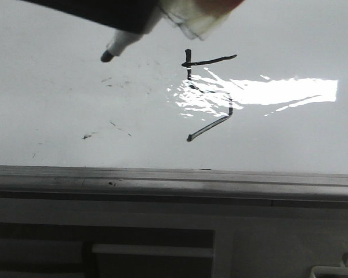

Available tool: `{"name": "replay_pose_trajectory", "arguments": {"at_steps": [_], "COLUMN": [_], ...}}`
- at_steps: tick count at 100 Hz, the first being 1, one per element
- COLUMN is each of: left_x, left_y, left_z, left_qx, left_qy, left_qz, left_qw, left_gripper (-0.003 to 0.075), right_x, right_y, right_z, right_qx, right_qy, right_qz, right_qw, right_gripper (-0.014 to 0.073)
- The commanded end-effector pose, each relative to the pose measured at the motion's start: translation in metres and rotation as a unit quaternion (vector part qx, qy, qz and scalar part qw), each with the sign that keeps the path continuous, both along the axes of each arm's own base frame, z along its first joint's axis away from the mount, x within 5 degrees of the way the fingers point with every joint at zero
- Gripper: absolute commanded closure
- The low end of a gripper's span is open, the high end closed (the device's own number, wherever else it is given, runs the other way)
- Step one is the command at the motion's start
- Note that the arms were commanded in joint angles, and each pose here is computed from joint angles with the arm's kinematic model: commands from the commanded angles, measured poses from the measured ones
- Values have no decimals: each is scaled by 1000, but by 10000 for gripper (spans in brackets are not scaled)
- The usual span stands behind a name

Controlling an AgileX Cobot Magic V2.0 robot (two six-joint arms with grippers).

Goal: Write number 5 on whiteboard

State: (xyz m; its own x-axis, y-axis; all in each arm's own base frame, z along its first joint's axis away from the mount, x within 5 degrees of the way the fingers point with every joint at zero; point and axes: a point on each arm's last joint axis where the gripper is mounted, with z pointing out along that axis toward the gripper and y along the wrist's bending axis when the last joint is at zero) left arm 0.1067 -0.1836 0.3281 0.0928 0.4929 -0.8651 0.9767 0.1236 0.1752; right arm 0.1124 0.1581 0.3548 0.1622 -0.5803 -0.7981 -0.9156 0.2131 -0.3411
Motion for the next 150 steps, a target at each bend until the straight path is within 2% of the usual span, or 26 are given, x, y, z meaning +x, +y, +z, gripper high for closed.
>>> {"name": "replay_pose_trajectory", "arguments": {"at_steps": [1, 26, 48, 62, 73, 80, 91, 99, 116, 129, 134, 137, 144, 150], "left_x": [-3, -1, -1, -1, -1, -1, -1, 0, 2, 16, 27, 33, 43, 47], "left_y": [-11, -19, -19, -19, -19, -19, -19, -19, -16, -9, -3, 0, 8, 11], "left_z": [14, 6, 6, 6, 6, 6, 6, 5, -6, -17, -22, -24, -29, -32], "left_qx": [-26, -16, -16, -16, -17, -17, -17, -15, -8, -25, -52, -69, -102, -114], "left_qy": [-5, 7, 6, 6, 7, 7, 7, 8, 18, 41, 68, 85, 114, 116], "left_qz": [-14, -17, -16, -16, -15, -15, -15, -14, 4, 89, 161, 200, 269, 294], "left_qw": [1000, 1000, 1000, 1000, 1000, 1000, 1000, 1000, 1000, 995, 983, 974, 951, 942], "left_gripper": [387, 508, 742, 741, 741, 741, 741, 741, 741, 741, 741, 741, 741, 741], "right_x": [0, -9, -11, -13, -14, -14, -13, -12, -11, -11, -13, -14, -16, -18], "right_y": [2, 8, 9, 11, 11, 11, 11, 11, -1, -20, -30, -36, -47, -53], "right_z": [17, 17, 15, 16, 16, 16, 17, 18, 31, 46, 51, 54, 59, 61], "right_qx": [37, 37, 34, 53, 56, 58, 61, 63, 89, 126, 138, 146, 164, 168], "right_qy": [-39, -37, -19, 6, 12, 16, 13, 7, -47, -84, -98, -103, -99, -99], "right_qz": [-4, 24, 31, 32, 32, 30, 28, 24, -1, -40, -58, -70, -96, -108], "right_qw": [999, 998, 999, 998, 998, 998, 998, 998, 995, 988, 984, 981, 977, 975], "right_gripper": [637, 637, 637, 630, 511, 349, 140, 92, 95, 119, 177, 244, 433, 622]}}
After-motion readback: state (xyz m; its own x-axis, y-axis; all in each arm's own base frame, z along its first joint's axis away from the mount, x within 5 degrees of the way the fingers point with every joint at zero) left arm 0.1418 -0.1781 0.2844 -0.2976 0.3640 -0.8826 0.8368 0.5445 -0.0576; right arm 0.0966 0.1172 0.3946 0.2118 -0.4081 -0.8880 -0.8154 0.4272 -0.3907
